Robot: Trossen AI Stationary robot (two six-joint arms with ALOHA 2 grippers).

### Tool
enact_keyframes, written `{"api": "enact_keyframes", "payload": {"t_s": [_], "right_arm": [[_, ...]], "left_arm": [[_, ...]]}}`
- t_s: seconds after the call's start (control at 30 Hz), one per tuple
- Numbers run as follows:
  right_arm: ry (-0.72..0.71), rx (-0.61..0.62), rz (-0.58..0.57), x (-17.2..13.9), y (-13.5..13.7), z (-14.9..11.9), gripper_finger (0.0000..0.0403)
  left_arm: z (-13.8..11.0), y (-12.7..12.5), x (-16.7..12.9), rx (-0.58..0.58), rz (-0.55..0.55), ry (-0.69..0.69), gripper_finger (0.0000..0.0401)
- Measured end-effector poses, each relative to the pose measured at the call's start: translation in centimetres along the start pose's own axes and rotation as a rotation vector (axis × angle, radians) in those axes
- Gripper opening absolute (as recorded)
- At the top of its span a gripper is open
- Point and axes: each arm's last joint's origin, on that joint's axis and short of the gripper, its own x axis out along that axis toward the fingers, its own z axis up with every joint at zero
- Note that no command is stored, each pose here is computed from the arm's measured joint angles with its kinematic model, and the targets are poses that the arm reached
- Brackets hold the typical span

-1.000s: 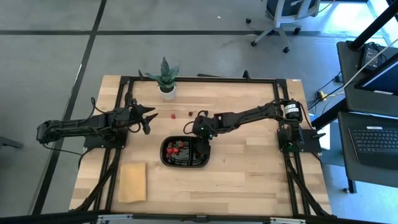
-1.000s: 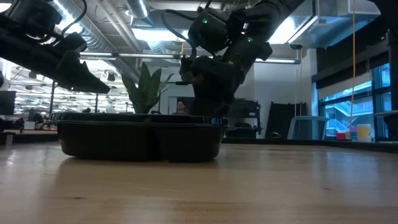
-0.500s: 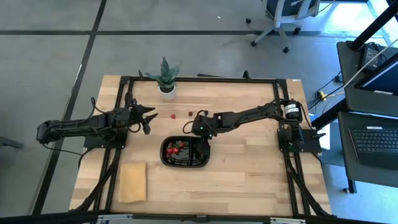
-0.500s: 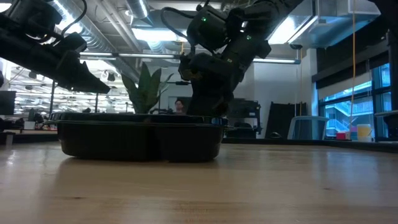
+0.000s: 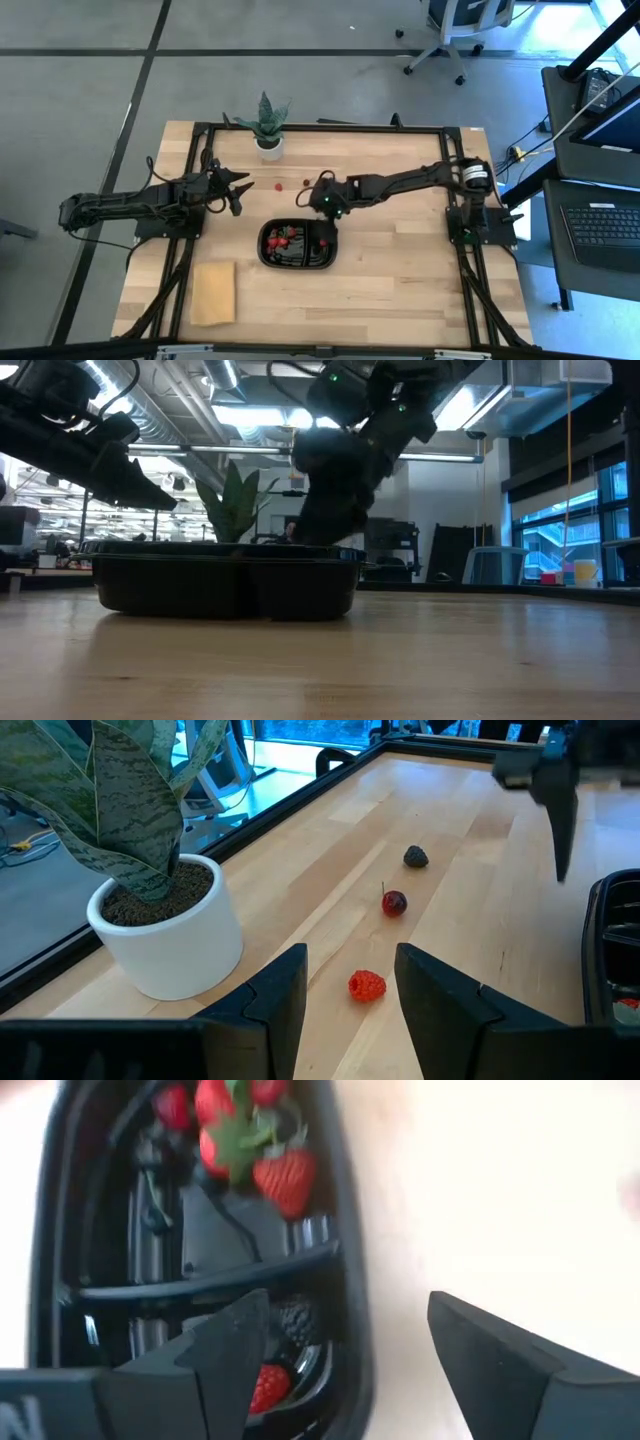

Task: Pick and placing Produce into tupperware
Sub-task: Put the blackberry into the black bin

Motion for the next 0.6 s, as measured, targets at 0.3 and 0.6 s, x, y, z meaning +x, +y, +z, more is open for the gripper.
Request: {"api": "enact_keyframes", "payload": {"t_s": [0.3,0.6], "right_arm": [[-0.124,-0.002,-0.034,-5.8,-2.2,2.3,0.0275],[-0.183,0.122,-0.107,-10.3,-5.9,3.1,0.0275]], "left_arm": [[0.0,0.0,0.0,-0.001,0.000,0.000,0.0147],[0.0,0.0,0.0,-0.007,-0.008,0.001,0.0147]]}}
